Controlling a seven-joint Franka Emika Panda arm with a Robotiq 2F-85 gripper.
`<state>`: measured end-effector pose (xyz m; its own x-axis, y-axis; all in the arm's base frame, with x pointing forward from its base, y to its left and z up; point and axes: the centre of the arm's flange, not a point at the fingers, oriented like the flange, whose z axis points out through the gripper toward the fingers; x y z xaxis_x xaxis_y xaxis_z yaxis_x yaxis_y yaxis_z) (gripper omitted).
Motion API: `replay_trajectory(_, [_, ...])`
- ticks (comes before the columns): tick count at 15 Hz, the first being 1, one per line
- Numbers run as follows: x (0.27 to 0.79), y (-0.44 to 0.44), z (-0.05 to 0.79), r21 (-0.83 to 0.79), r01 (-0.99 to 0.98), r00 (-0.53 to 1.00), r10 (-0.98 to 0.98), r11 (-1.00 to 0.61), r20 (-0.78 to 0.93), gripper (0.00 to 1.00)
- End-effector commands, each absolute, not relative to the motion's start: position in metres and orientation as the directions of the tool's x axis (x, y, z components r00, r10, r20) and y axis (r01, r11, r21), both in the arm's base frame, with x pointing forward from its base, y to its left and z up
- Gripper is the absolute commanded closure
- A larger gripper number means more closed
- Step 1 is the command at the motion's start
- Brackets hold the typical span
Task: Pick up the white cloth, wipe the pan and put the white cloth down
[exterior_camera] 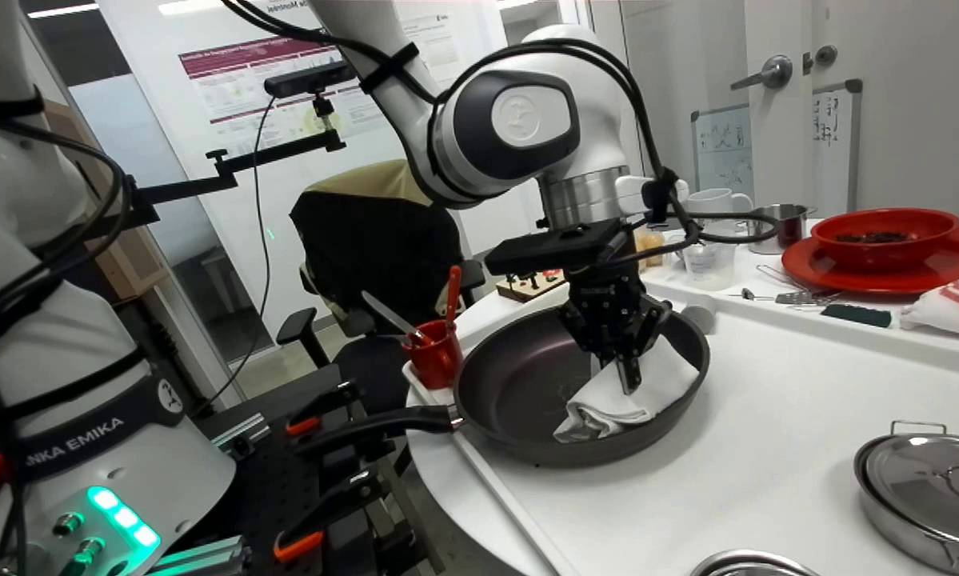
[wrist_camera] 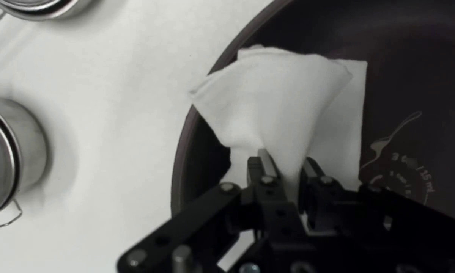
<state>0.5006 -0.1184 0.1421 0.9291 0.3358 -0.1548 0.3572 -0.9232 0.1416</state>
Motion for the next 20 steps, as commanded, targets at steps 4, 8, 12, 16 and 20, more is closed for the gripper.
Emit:
replay_trajectory(4, [0.516, -0.119, 0.123, 0.209, 0.256, 0.965, 0.237, -0.944, -0.111, 0.91])
replay_trajectory(8, [0.517, -0.107, 0.114, 0.211, 0.261, 0.963, 0.239, -0.942, -0.121, 0.92])
replay_trajectory(12, [0.515, -0.086, 0.11, 0.201, 0.3, 0.952, 0.277, -0.933, -0.132, 0.91])
replay_trajectory(16, [0.515, -0.068, 0.111, 0.193, 0.343, 0.937, 0.321, -0.919, -0.136, 0.91])
replay_trajectory(20, [0.511, -0.046, 0.11, 0.19, 0.401, 0.914, 0.38, -0.896, -0.139, 0.91])
